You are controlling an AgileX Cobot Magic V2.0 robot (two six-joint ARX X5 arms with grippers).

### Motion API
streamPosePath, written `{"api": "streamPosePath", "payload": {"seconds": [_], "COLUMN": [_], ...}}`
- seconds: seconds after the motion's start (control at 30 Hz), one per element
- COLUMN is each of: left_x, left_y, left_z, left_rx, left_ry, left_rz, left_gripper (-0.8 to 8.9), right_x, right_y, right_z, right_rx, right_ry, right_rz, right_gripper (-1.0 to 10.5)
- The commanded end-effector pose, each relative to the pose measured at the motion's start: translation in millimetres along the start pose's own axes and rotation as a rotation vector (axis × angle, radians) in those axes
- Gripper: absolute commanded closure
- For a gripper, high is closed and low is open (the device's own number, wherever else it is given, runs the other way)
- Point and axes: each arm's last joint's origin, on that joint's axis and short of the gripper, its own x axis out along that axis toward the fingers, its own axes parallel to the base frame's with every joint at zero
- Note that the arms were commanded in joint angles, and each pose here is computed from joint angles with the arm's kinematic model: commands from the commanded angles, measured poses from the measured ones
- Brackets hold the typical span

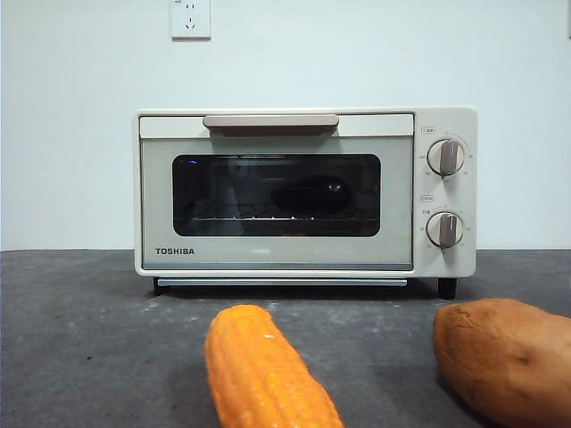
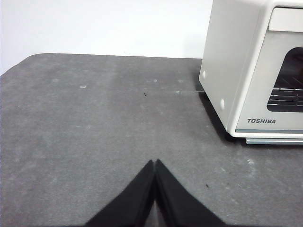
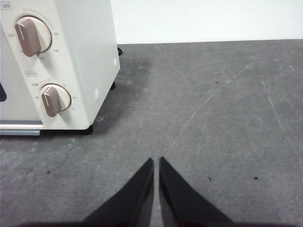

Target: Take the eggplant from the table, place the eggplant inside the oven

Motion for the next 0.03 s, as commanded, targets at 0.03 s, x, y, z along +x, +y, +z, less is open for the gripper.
{"api": "streamPosePath", "payload": {"seconds": [0.03], "left_x": [2.3], "left_y": [0.5], "left_z": [-7.5], "left_rx": [0.015], "left_ry": [0.014], "left_rz": [0.001], "left_gripper": [8.07], "right_x": [0.4], "right_y": [0.0], "right_z": [-0.9], "right_rx": [0.009], "right_ry": [-0.002], "right_rz": [0.000], "right_gripper": [9.4]}}
